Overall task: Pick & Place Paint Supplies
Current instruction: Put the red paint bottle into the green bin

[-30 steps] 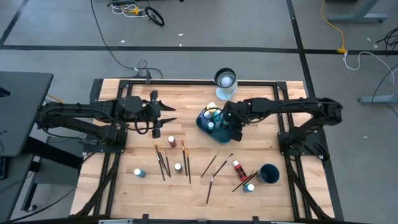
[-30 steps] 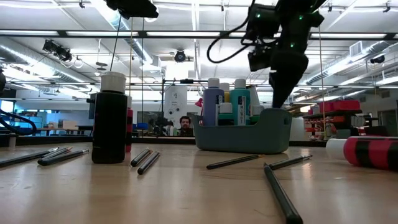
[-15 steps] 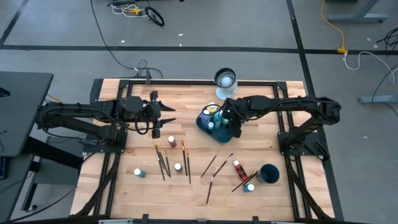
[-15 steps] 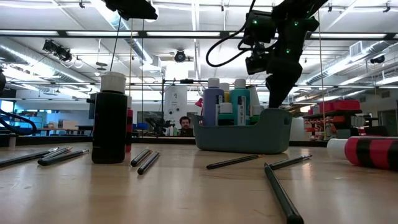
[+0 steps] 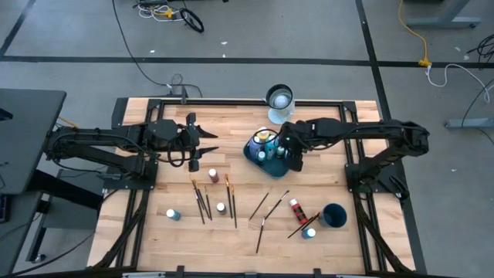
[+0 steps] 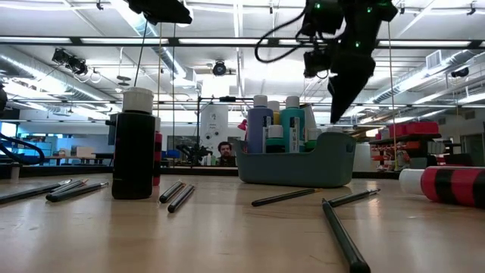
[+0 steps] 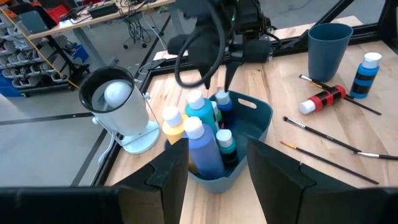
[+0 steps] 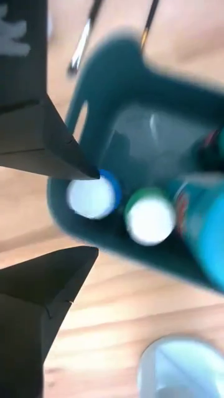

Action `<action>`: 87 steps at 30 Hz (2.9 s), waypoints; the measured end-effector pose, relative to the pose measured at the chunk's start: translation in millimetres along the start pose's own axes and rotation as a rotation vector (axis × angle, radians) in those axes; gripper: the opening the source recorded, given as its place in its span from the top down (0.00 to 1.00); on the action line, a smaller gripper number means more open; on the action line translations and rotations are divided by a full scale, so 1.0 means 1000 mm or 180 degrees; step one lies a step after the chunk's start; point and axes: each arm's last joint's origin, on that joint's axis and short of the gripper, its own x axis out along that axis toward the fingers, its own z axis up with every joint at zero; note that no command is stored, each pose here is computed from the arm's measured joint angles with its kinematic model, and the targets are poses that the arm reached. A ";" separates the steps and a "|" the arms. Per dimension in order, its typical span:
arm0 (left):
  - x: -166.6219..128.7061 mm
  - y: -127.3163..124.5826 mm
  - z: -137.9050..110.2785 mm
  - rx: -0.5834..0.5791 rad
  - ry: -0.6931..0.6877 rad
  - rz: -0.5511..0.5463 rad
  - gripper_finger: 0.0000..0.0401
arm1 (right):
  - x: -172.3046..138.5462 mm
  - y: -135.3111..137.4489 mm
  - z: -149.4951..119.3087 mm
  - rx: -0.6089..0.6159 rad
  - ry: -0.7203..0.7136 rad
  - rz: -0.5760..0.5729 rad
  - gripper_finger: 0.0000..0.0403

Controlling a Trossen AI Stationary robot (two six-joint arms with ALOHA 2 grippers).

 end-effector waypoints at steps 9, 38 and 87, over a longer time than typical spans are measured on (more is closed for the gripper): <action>0.000 0.000 0.000 -0.0141 -0.0002 0.0000 0.57 | -0.021 0.030 0.005 0.0230 -0.0036 0.0910 0.53; 0.000 0.000 0.001 -0.0315 -0.0023 0.0005 0.57 | 0.074 0.105 -0.044 0.0930 0.1315 0.1522 0.53; 0.000 0.000 0.001 -0.0293 -0.0020 0.0006 0.57 | -0.014 0.083 -0.017 -0.0172 -0.2225 -0.0697 0.70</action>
